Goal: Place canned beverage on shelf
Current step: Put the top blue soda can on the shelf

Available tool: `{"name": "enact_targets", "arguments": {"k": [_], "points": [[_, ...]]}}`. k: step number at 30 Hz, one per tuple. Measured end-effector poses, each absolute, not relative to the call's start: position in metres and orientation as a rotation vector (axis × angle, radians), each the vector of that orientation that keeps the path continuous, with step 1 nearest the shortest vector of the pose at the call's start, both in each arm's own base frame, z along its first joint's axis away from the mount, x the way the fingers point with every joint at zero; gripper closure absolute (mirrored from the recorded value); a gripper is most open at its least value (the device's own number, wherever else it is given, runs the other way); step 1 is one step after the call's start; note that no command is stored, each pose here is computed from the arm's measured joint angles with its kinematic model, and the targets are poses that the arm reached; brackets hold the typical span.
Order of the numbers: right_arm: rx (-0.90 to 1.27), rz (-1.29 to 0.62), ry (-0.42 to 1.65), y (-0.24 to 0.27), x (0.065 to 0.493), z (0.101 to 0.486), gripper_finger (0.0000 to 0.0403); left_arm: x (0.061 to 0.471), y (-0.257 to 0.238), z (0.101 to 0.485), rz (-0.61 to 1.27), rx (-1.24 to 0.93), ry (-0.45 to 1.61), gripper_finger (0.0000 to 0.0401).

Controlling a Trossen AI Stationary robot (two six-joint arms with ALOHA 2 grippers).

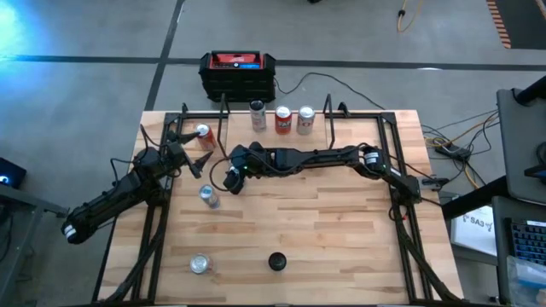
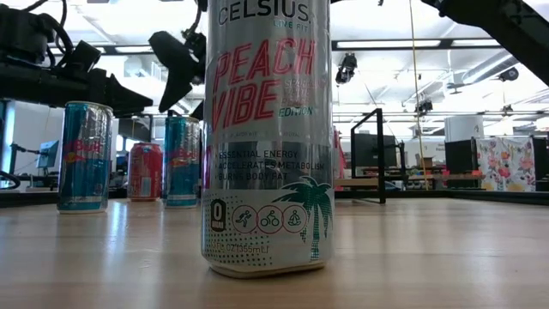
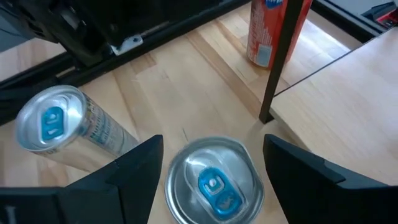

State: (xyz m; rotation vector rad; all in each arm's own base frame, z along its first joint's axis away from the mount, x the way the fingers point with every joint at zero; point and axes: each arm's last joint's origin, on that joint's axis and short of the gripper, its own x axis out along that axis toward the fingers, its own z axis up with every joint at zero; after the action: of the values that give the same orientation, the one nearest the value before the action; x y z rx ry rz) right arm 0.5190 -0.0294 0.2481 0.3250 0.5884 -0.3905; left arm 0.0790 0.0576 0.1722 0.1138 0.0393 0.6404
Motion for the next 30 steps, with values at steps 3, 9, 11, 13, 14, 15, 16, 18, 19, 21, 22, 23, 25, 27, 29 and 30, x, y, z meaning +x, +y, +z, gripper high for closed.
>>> {"name": "enact_targets", "arguments": {"k": [3, 9, 11, 13, 14, 15, 16, 18, 19, 21, 22, 23, 25, 27, 29, 30], "points": [[0.328, -0.398, 0.584, -0.027, 0.516, 0.255, 0.0142, 0.079, 0.058, 0.172, 0.64, 0.114, 0.039, 0.0003], [0.4, -0.424, 0.596, -0.025, 0.509, 0.263, 0.0142, 0.079, 0.058, 0.172, 0.64, 0.114, 0.04, 0.0003], [0.424, -0.452, 0.594, -0.025, 0.507, 0.266, 0.0142, 0.079, 0.058, 0.172, 0.641, 0.114, 0.04, 0.0003], [0.447, -0.494, 0.589, -0.024, 0.504, 0.269, 0.0142, 0.079, 0.058, 0.172, 0.641, 0.114, 0.04, 0.0003], [0.458, -0.521, 0.589, -0.025, 0.501, 0.271, 0.0142, 0.079, 0.058, 0.172, 0.641, 0.114, 0.04, 0.0003], [0.463, -0.541, 0.59, -0.025, 0.5, 0.272, 0.0142, 0.079, 0.058, 0.172, 0.641, 0.114, 0.04, 0.0003], [0.472, -0.56, 0.591, -0.025, 0.497, 0.274, 0.0142, 0.079, 0.058, 0.172, 0.64, 0.114, 0.04, 0.0003], [0.476, -0.597, 0.604, -0.026, 0.493, 0.276, 0.0142, 0.079, 0.058, 0.172, 0.641, 0.114, 0.04, 0.0003], [0.474, -0.61, 0.611, -0.026, 0.491, 0.277, 0.0142, 0.079, 0.058, 0.172, 0.64, 0.114, 0.04, 0.0003], [0.455, -0.642, 0.637, -0.026, 0.486, 0.278, 0.0142, 0.079, 0.058, 0.172, 0.641, 0.114, 0.04, 0.0003], [0.451, -0.659, 0.643, -0.026, 0.484, 0.279, 0.0142, 0.079, 0.058, 0.172, 0.64, 0.114, 0.04, 0.0003], [0.459, -0.678, 0.644, -0.026, 0.483, 0.28, 0.0142, 0.079, 0.058, 0.172, 0.641, 0.114, 0.04, 0.0003], [0.485, -0.703, 0.648, -0.027, 0.479, 0.282, 0.0142, 0.079, 0.058, 0.172, 0.641, 0.114, 0.04, 0.0003], [0.497, -0.716, 0.655, -0.027, 0.476, 0.284, 0.0142, 0.079, 0.058, 0.172, 0.64, 0.114, 0.04, 0.0003], [0.5, -0.737, 0.661, -0.027, 0.473, 0.286, 0.0142, 0.079, 0.058, 0.172, 0.641, 0.114, 0.04, 0.0003], [0.504, -0.744, 0.66, -0.027, 0.472, 0.286, 0.0142, 0.079, 0.058, 0.172, 0.64, 0.114, 0.04, 0.0003]]}}
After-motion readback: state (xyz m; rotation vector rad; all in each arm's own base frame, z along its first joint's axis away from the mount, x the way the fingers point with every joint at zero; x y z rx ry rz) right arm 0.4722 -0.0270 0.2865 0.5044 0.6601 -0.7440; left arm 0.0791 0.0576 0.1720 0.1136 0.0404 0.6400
